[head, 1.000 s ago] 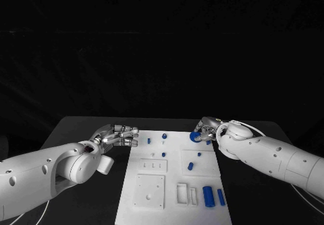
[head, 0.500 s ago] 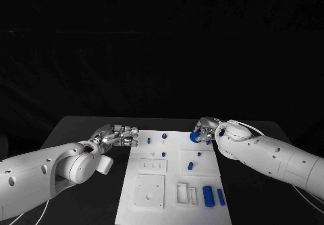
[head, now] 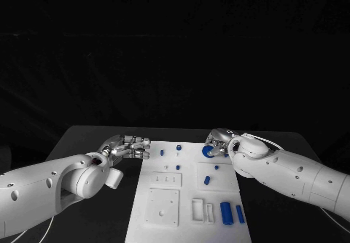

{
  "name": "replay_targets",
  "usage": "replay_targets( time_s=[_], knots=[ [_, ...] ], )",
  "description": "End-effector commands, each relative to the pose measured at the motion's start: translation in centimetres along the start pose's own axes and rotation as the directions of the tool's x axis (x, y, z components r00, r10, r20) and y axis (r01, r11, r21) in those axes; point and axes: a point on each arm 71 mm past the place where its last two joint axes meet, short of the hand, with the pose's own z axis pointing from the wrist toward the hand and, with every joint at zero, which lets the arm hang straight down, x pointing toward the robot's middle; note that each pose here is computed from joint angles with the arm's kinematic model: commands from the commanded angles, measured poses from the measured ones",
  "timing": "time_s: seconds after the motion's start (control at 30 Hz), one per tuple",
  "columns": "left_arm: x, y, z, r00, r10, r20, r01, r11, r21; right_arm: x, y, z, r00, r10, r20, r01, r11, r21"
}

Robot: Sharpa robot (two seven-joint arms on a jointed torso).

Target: Assemble the parts on the task board

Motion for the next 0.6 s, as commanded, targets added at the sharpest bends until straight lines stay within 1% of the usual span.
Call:
replay_targets(
  time_s=[0.03,0.2,0.23,0.43,0.53,0.6],
  knots=[
    [0.22,-0.1,0.01,1.0,0.0,-0.012,0.0,1.0,0.005,-0.6,0.8,-0.2,0.996,-0.051,0.074,0.051,0.999,0.003],
    [0.25,-0.1,0.0,1.0,0.001,-0.011,-0.001,1.0,0.003,-1.1,3.0,-0.6,0.99,-0.06,0.124,0.065,0.997,-0.035],
    [0.25,-0.1,0.0,1.0,0.001,-0.01,-0.001,1.0,0.003,-1.1,3.1,-0.6,0.99,-0.06,0.127,0.066,0.997,-0.038],
    [0.26,-0.1,-0.04,1.0,0.001,-0.009,-0.001,1.0,0.003,-1.5,5.8,-1.0,0.985,-0.048,0.165,0.063,0.994,-0.086],
    [0.33,-0.1,-0.02,1.0,0.001,-0.01,-0.001,1.0,0.002,-1.5,6.7,-1.2,0.984,-0.045,0.17,0.063,0.993,-0.1],
    [0.38,-0.1,0.0,1.0,0.0,-0.012,0.0,1.0,0.002,-1.5,6.9,-1.2,0.985,-0.047,0.164,0.065,0.993,-0.103]
  ],
)
